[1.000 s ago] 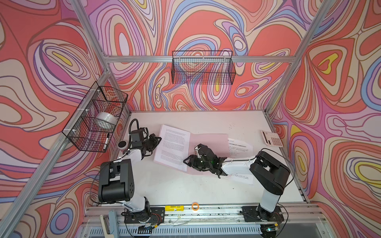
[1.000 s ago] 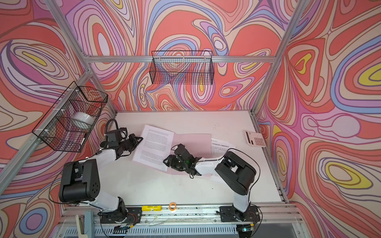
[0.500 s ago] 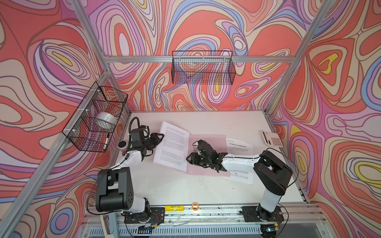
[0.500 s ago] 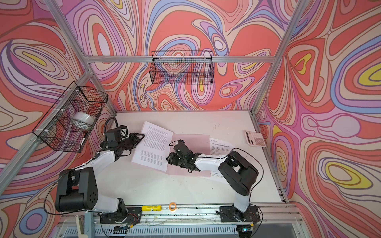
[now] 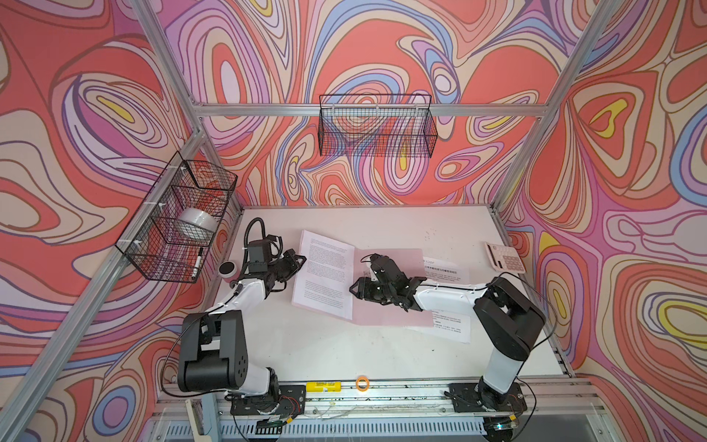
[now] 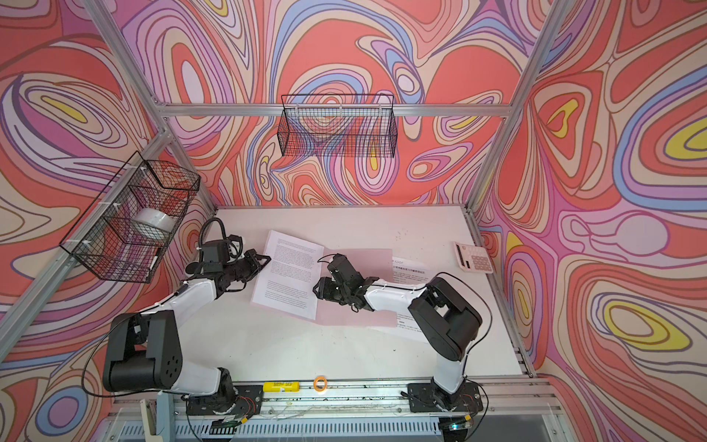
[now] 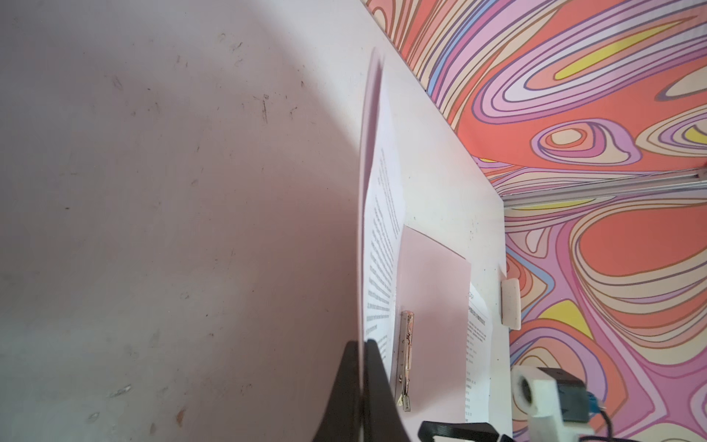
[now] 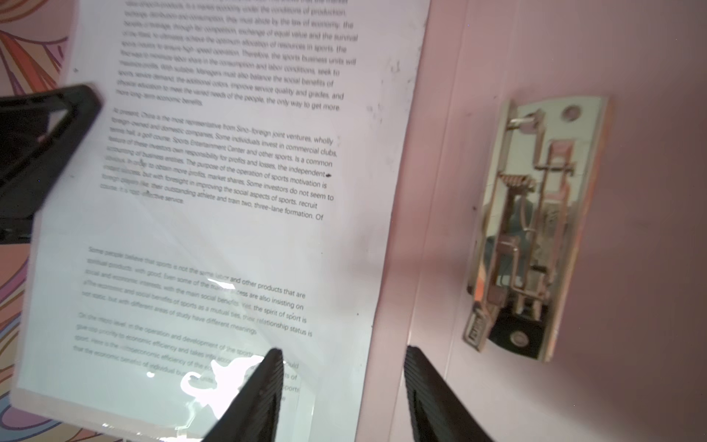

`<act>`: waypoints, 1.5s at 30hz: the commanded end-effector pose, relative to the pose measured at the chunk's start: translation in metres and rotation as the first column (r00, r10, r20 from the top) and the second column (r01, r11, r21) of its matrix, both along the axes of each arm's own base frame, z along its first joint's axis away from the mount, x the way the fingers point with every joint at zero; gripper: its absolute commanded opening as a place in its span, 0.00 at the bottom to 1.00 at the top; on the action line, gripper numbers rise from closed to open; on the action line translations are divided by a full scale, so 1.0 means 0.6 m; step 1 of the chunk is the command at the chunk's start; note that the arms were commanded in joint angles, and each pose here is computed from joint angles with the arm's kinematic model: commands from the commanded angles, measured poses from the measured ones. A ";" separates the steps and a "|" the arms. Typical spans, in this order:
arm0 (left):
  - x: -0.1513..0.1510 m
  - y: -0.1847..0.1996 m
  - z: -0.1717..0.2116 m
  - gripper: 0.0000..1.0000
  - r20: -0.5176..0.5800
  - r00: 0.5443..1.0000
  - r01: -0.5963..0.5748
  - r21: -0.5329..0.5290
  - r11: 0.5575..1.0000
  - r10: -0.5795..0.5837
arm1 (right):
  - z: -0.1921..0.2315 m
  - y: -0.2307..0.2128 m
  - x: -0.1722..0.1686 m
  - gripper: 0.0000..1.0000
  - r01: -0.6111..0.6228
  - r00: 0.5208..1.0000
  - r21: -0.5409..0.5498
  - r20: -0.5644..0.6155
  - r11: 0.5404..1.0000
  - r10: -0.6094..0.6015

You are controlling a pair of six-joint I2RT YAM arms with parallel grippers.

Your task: Put the files into the folder

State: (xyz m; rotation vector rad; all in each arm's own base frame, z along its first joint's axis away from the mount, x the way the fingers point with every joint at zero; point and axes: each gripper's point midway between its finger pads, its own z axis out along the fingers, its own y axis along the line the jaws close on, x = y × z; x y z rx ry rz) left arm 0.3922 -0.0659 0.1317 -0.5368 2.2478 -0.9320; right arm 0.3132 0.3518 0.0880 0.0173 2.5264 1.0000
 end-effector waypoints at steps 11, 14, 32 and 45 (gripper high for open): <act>-0.043 0.028 0.092 0.00 -0.045 0.996 -0.066 0.193 0.979 0.076 | 0.044 -0.041 0.016 0.42 -0.005 0.999 -0.069 0.046 0.998 0.008; -0.052 0.035 0.090 0.00 -0.056 0.995 -0.063 0.233 0.970 0.078 | 0.027 -0.030 0.020 0.40 -0.011 1.000 -0.054 0.025 0.998 0.013; -0.047 0.028 0.081 0.00 -0.053 0.997 -0.034 0.226 0.974 0.047 | -0.043 0.028 0.005 0.16 -0.077 0.991 0.015 -0.104 0.997 0.078; -0.047 0.026 0.080 0.00 -0.055 0.997 -0.033 0.214 0.976 0.046 | -0.072 0.029 -0.012 0.16 -0.082 0.984 0.011 -0.160 0.997 0.082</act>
